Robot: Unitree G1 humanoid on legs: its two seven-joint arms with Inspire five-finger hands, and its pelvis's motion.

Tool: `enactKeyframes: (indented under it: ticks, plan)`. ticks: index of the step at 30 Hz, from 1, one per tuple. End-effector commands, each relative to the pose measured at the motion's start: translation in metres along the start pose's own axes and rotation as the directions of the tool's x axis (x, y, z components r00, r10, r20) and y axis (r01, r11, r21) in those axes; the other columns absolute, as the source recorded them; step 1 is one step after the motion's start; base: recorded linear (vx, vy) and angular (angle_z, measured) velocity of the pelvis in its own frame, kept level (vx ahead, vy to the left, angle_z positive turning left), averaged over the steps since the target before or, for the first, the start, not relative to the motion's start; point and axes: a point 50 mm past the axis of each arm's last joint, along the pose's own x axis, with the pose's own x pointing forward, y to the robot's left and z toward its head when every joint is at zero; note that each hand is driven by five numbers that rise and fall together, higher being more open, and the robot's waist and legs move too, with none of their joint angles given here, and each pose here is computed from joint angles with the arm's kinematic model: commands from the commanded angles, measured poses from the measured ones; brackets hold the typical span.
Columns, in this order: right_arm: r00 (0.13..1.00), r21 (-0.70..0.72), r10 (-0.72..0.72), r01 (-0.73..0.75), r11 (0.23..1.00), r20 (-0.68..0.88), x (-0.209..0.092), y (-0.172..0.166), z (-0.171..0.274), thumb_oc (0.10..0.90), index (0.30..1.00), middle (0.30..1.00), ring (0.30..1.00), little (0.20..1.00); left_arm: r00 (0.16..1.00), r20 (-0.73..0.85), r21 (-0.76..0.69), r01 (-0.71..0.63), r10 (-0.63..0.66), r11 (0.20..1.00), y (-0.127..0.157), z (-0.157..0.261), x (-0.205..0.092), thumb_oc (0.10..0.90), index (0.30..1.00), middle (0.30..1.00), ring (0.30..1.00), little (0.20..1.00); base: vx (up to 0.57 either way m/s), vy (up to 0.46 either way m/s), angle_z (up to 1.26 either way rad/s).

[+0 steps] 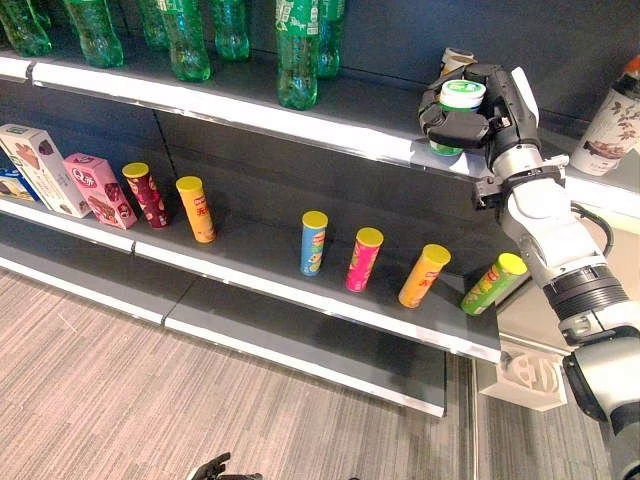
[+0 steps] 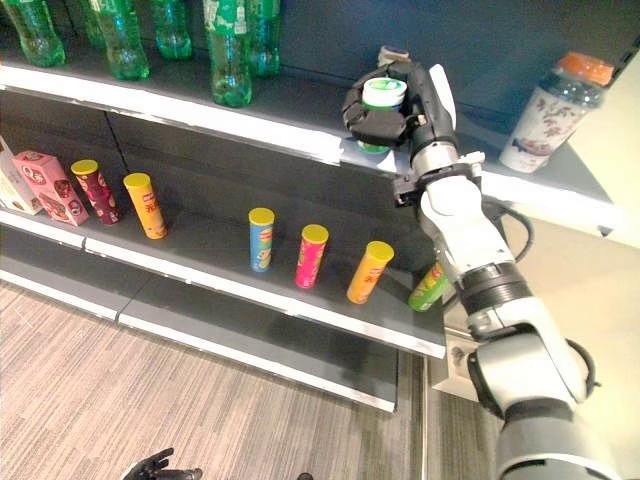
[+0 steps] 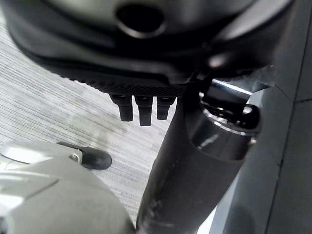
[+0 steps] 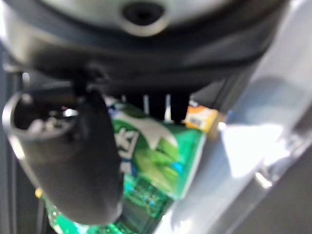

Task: Put the goods on the table back onto the shelves and tidy them up.

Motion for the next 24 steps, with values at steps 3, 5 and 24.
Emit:
enactKeyframes:
  ticks: [3,5,24]
  plan:
    - [0.958,0.037,-0.194,0.191,0.981,0.212,0.024,-0.039,0.073,0.4,0.3,0.3,0.3,0.3,0.995,0.1,0.064,-0.036,0.029,0.997,0.013,0.03,0.005,0.8,0.9,0.9,0.9,0.9,0.01,0.003,0.08]
    - [0.947,-0.012,-0.262,0.269,0.963,0.187,0.024,-0.057,0.071,0.4,0.3,0.3,0.3,0.3,0.994,0.106,0.067,-0.039,0.032,0.997,0.015,0.031,0.005,0.8,0.9,0.9,0.9,0.9,0.03,0.001,0.08]
    - [0.932,-0.036,-0.318,0.329,0.944,0.173,0.023,-0.069,0.069,0.4,0.3,0.3,0.3,0.3,0.992,0.105,0.059,-0.071,0.065,0.996,0.018,0.034,0.006,0.8,0.9,0.9,0.9,0.9,0.0,0.003,0.01]
